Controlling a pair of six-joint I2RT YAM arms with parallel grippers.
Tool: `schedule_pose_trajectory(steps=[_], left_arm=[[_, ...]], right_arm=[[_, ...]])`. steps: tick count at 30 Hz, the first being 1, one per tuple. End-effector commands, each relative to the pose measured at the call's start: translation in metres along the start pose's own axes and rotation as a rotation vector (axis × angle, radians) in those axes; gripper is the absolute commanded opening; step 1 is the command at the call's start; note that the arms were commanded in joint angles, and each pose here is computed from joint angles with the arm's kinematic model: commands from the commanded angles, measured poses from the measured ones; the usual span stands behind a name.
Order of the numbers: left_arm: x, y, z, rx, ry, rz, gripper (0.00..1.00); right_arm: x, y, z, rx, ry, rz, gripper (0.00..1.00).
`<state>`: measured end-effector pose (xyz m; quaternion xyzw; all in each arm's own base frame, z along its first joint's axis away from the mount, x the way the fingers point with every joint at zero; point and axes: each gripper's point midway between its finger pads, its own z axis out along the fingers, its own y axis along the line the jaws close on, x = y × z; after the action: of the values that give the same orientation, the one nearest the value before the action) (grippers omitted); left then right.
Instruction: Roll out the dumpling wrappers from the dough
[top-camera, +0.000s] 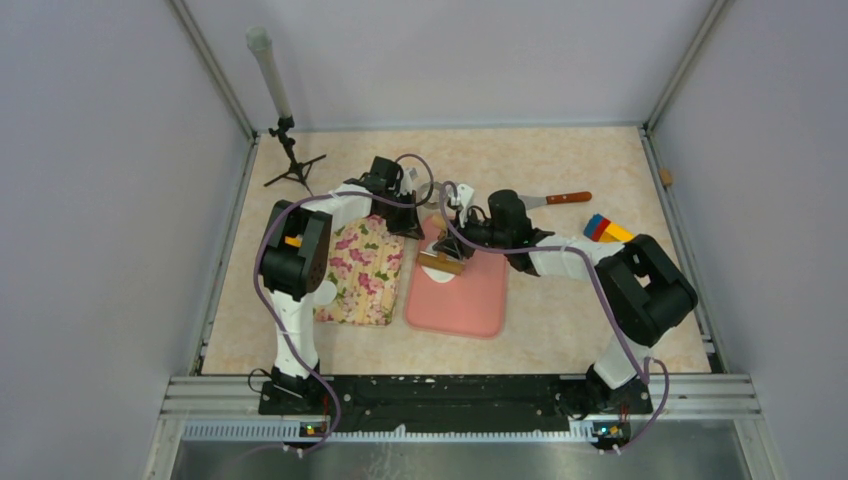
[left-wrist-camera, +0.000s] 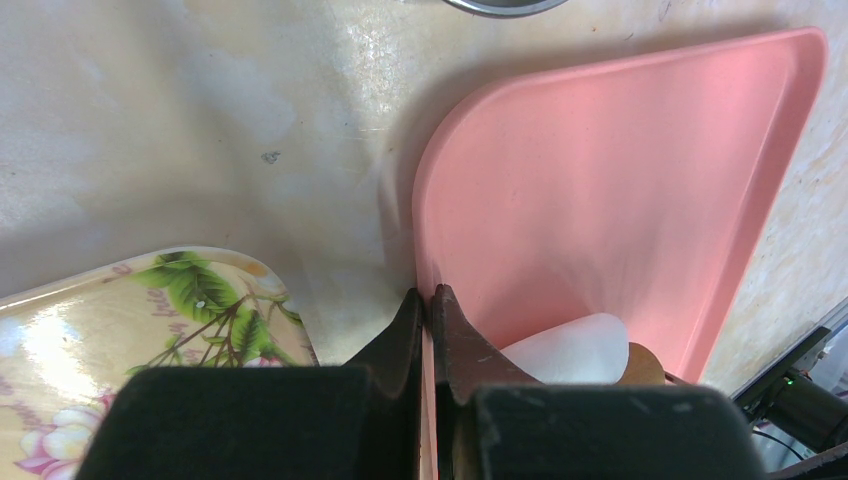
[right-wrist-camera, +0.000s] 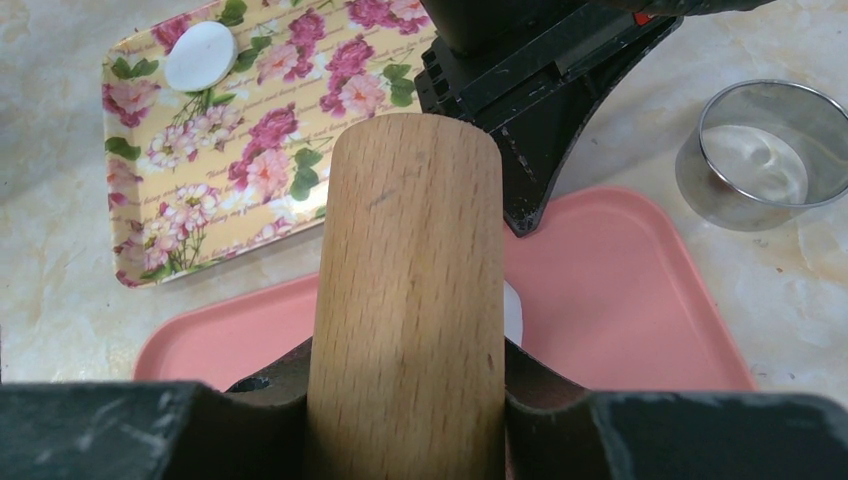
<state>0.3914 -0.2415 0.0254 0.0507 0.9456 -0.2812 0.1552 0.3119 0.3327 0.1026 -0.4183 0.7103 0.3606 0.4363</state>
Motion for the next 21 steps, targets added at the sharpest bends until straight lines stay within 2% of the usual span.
schedule_pose_trajectory(steps=[1, 21], left_arm=[[0.0423, 0.0234, 0.0054, -0.076, 0.128, -0.039, 0.0], [0.0421, 0.0233, 0.0051, -0.077, 0.126, -0.038, 0.0]], right_arm=[[0.1403, 0.0553, -0.0318, -0.129, 0.457, 0.3, 0.0], [0.1383, 0.0594, -0.033, -0.153, 0.452, 0.302, 0.0]])
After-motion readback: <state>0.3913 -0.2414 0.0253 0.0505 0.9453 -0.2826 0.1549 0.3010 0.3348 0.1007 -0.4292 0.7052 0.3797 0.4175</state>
